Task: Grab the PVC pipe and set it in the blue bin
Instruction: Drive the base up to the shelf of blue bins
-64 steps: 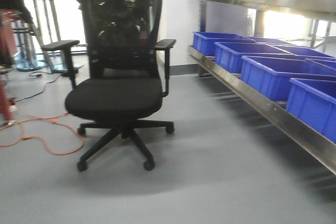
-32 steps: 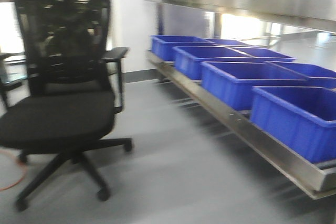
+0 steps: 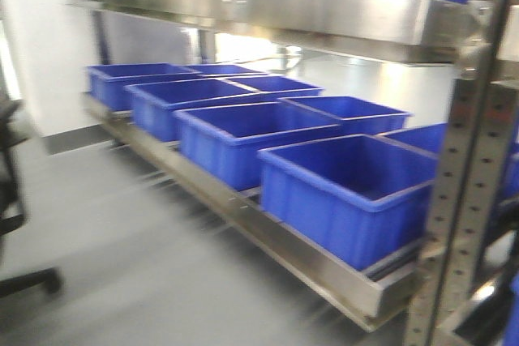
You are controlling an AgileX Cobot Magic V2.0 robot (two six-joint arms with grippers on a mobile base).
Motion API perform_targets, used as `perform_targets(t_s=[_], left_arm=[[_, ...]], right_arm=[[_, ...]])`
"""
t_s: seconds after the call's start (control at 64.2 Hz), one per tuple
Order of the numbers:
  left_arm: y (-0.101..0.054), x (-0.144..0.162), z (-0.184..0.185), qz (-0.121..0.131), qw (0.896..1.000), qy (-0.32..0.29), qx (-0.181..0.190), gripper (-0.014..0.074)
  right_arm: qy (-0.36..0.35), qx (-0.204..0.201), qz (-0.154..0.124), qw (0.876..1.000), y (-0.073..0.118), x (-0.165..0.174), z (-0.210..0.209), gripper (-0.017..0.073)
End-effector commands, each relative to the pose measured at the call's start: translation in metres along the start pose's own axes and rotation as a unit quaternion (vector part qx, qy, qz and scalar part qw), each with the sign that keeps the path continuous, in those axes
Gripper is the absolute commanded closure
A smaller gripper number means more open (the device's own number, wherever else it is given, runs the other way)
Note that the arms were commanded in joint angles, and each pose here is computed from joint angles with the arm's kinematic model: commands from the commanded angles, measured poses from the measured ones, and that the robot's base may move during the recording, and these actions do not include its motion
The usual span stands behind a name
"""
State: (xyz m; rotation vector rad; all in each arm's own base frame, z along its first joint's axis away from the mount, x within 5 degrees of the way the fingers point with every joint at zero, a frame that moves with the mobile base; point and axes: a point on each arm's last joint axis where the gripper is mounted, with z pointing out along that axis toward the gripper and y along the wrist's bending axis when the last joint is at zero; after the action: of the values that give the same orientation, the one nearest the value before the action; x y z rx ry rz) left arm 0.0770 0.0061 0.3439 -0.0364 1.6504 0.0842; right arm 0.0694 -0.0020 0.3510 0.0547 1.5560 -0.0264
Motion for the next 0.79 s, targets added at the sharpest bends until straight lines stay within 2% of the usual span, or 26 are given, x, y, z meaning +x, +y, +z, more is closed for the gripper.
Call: perform_targets(t_s=[0.0,0.779], left_arm=[[0.0001,-0.0038,-0.0011,-0.002,1.0,-0.02,0.0,0.0704],[0.0001,-0.0038,-0.0011,-0.002,1.0,-0.02,0.0,0.0704]], right_arm=[[-0.015,0.003,-0.005,1.0,-0.0006,-0.0024,-0.0005,0.0727],[-0.015,0.003,-0.005,1.0,-0.0006,-0.0024,-0.0005,0.0727]])
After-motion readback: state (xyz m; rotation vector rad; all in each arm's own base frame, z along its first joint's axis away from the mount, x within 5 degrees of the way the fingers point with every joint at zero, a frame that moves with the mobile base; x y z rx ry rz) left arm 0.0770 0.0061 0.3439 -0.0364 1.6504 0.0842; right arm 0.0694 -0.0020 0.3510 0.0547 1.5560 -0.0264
